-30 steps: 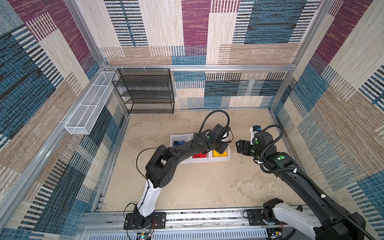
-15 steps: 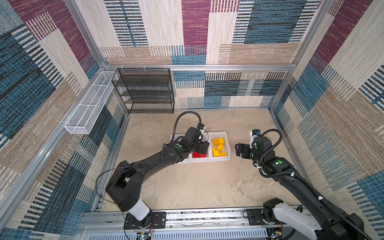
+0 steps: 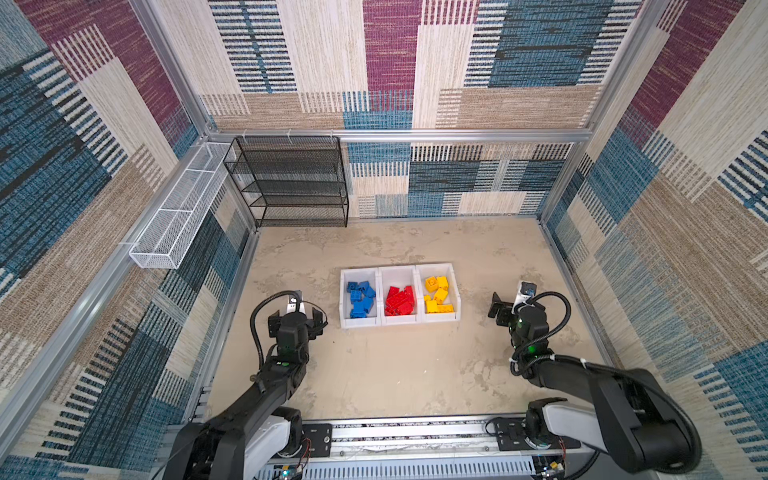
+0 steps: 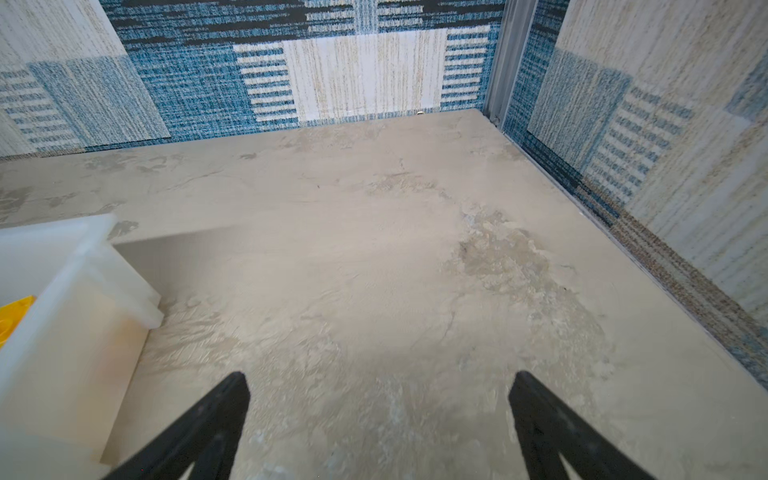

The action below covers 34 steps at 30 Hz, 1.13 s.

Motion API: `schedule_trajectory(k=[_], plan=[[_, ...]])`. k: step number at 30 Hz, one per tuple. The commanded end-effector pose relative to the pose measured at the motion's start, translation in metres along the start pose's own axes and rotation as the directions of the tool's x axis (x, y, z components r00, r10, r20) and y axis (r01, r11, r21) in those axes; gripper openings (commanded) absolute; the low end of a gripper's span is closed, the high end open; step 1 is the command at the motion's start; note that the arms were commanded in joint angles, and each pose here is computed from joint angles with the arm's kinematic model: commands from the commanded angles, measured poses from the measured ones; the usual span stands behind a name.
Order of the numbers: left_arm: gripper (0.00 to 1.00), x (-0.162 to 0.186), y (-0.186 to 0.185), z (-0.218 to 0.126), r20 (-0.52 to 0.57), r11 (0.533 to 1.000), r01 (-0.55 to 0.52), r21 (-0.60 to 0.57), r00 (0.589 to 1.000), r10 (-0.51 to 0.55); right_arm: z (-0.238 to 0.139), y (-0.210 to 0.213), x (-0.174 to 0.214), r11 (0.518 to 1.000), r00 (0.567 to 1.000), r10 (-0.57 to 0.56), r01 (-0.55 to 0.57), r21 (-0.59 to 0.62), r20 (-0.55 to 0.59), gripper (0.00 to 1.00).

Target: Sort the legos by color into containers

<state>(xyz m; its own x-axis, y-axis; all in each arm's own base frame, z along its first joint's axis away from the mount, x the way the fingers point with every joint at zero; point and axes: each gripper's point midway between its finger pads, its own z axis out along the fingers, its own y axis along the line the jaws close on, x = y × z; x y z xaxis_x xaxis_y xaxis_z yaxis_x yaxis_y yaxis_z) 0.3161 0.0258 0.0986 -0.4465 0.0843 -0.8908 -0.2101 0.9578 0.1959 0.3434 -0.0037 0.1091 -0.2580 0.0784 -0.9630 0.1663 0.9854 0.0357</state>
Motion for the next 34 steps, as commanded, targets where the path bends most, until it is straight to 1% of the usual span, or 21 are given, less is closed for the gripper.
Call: schedule_trajectory(k=[1, 2, 3, 4, 5, 6, 7, 8, 9, 10, 11, 12, 14, 15, 16, 18, 29, 34], plan=[[0.99, -0.049, -0.006, 0.021, 0.164, 0.995, 0.076, 0.067, 0.983, -0.086, 0.015, 0.010, -0.053, 0.999, 0.983, -0.020, 0.026, -0.031, 0.182, 1.00], [0.98, -0.051, -0.005, 0.030, 0.168, 0.991, 0.107, 0.081, 0.979, -0.120, 0.019, 0.007, -0.057, 0.999, 0.978, -0.048, 0.051, -0.010, 0.205, 1.00], [0.99, -0.053, -0.005, 0.038, 0.173, 0.986, 0.133, 0.105, 0.974, -0.150, 0.019, 0.004, -0.058, 0.999, 0.973, -0.044, 0.049, -0.015, 0.227, 1.00], [0.98, -0.044, -0.008, 0.051, 0.126, 0.982, 0.142, 0.123, 0.979, -0.157, 0.024, -0.003, -0.048, 1.000, 0.979, -0.015, 0.019, -0.019, 0.205, 1.00], [0.98, -0.036, -0.011, 0.060, 0.097, 0.979, 0.148, 0.138, 0.982, -0.162, 0.023, -0.006, -0.051, 1.000, 0.972, 0.001, 0.005, -0.027, 0.234, 1.00], [0.99, -0.036, -0.014, 0.067, 0.128, 0.978, 0.141, 0.155, 0.979, -0.161, 0.026, -0.007, -0.049, 0.999, 0.979, 0.009, -0.002, -0.035, 0.205, 1.00], [0.98, -0.033, -0.019, 0.069, 0.091, 0.973, 0.137, 0.188, 0.984, -0.156, 0.021, -0.006, -0.048, 0.999, 0.975, 0.006, 0.005, -0.046, 0.223, 1.00], [0.98, -0.030, -0.023, 0.070, 0.026, 0.969, 0.130, 0.210, 0.990, -0.138, 0.019, -0.005, -0.040, 0.998, 0.977, 0.003, 0.010, -0.058, 0.215, 1.00], [0.98, -0.034, -0.028, 0.075, 0.033, 0.966, 0.115, 0.230, 0.992, -0.126, 0.013, -0.006, -0.047, 0.998, 0.961, 0.007, 0.009, -0.057, 0.278, 1.00], [0.99, -0.035, -0.029, 0.077, 0.054, 0.966, 0.106, 0.235, 0.991, -0.122, 0.018, -0.006, -0.045, 0.999, 0.969, 0.008, 0.005, -0.052, 0.245, 1.00], [0.98, -0.031, -0.030, 0.076, 0.023, 0.964, 0.110, 0.241, 0.993, -0.119, 0.020, -0.007, -0.039, 0.998, 0.977, 0.009, 0.003, -0.059, 0.213, 1.00], [0.99, -0.033, -0.030, 0.076, 0.010, 0.965, 0.110, 0.239, 0.993, -0.116, 0.017, -0.007, -0.045, 0.998, 0.966, 0.010, 0.006, -0.064, 0.257, 1.00], [0.98, -0.035, -0.029, 0.076, 0.049, 0.966, 0.105, 0.237, 0.992, -0.120, 0.019, -0.006, -0.041, 0.998, 0.974, 0.012, 0.004, -0.067, 0.227, 1.00], [0.98, -0.034, -0.030, 0.075, 0.033, 0.965, 0.107, 0.239, 0.992, -0.118, 0.017, -0.007, -0.044, 0.998, 0.969, 0.009, 0.007, -0.064, 0.246, 1.00], [0.98, -0.034, -0.029, 0.076, 0.032, 0.966, 0.107, 0.237, 0.993, -0.118, 0.018, -0.006, -0.042, 0.998, 0.973, 0.011, 0.004, -0.067, 0.231, 1.00], [0.99, -0.035, -0.029, 0.075, 0.049, 0.965, 0.105, 0.241, 0.992, -0.120, 0.017, -0.006, -0.043, 0.998, 0.971, 0.009, 0.007, -0.067, 0.240, 0.99], [0.98, -0.034, -0.031, 0.079, 0.024, 0.964, 0.106, 0.242, 0.993, -0.115, 0.017, -0.006, -0.043, 0.998, 0.971, 0.008, 0.008, -0.067, 0.238, 1.00], [0.98, -0.035, -0.031, 0.076, 0.038, 0.965, 0.101, 0.243, 0.993, -0.114, 0.017, -0.006, -0.043, 0.998, 0.971, 0.008, 0.009, -0.067, 0.239, 0.99]])
